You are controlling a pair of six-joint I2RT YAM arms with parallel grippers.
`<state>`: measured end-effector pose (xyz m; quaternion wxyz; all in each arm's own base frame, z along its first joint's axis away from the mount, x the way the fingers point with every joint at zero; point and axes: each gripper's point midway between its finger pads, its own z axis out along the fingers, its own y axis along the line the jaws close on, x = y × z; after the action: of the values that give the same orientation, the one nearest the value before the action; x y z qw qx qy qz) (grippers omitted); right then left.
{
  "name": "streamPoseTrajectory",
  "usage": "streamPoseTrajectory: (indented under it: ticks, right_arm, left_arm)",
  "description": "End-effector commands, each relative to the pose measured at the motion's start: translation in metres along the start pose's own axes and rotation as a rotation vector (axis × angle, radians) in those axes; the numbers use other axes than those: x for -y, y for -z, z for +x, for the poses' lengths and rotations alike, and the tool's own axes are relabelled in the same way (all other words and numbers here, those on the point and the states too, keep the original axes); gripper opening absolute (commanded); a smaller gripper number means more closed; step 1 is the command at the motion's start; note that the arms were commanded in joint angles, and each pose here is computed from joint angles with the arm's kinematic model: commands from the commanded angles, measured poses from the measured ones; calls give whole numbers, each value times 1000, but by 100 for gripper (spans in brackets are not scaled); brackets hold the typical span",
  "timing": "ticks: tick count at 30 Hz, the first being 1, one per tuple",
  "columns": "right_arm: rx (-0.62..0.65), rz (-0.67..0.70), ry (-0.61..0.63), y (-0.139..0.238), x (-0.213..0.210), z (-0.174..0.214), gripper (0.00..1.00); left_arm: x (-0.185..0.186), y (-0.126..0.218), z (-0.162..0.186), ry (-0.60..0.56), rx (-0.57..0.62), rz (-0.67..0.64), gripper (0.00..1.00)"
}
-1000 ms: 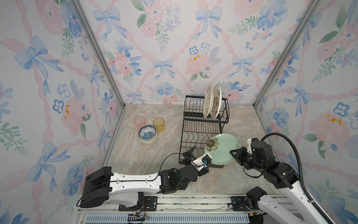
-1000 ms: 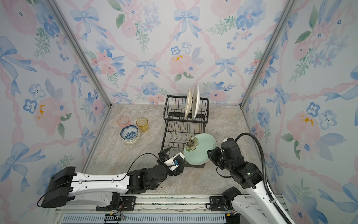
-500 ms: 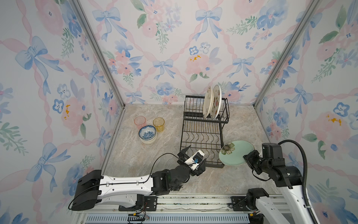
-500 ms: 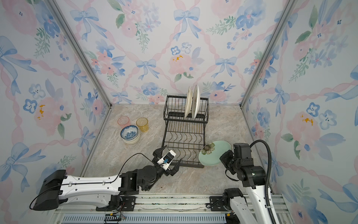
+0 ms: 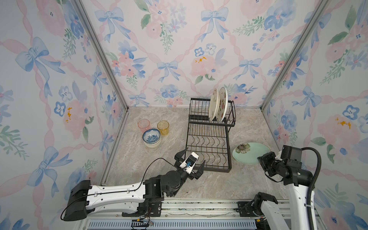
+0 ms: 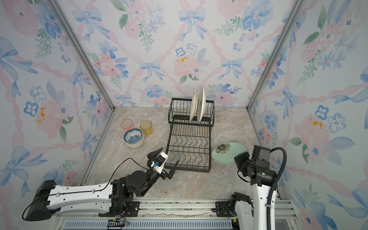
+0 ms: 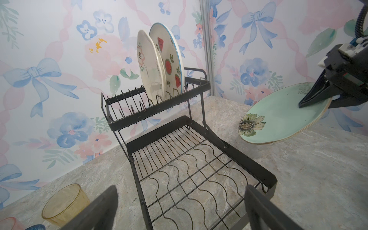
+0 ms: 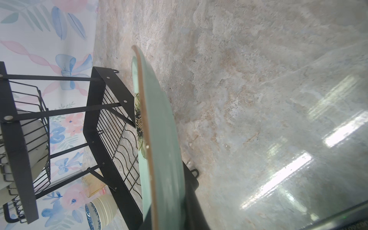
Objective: Unload the mixed dishes from the dish rack
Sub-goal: 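Lower the green plate flat onto the table with the right gripper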
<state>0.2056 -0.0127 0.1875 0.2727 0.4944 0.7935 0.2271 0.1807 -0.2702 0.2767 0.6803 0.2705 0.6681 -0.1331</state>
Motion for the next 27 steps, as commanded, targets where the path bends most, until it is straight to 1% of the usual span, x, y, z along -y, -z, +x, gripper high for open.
streamPoseTrajectory:
  ticks: [1,5,11,19,24,27]
  right_arm:
    - [51,-153,52,11,-36,-19,0]
    - [65,-137,37,2,-30,-28,0]
    - [41,-122,32,-18,-25,-33,0]
    - [37,-79,53,-43,-19,-48,0]
    - [79,-29,63,-61,-7,-67,0]
    - [79,-48,56,-70,-6,-73,0]
  left_arm:
    - [-7,0,-6,24,18,-24,98]
    - [-6,-2,-8,23,19,-16,98]
    - [0,-10,-3,21,4,14,98]
    - [0,-14,-4,16,-1,8,98]
    - [-3,-14,-3,16,-1,0,98]
    - [-5,-12,-2,17,1,-4,98]
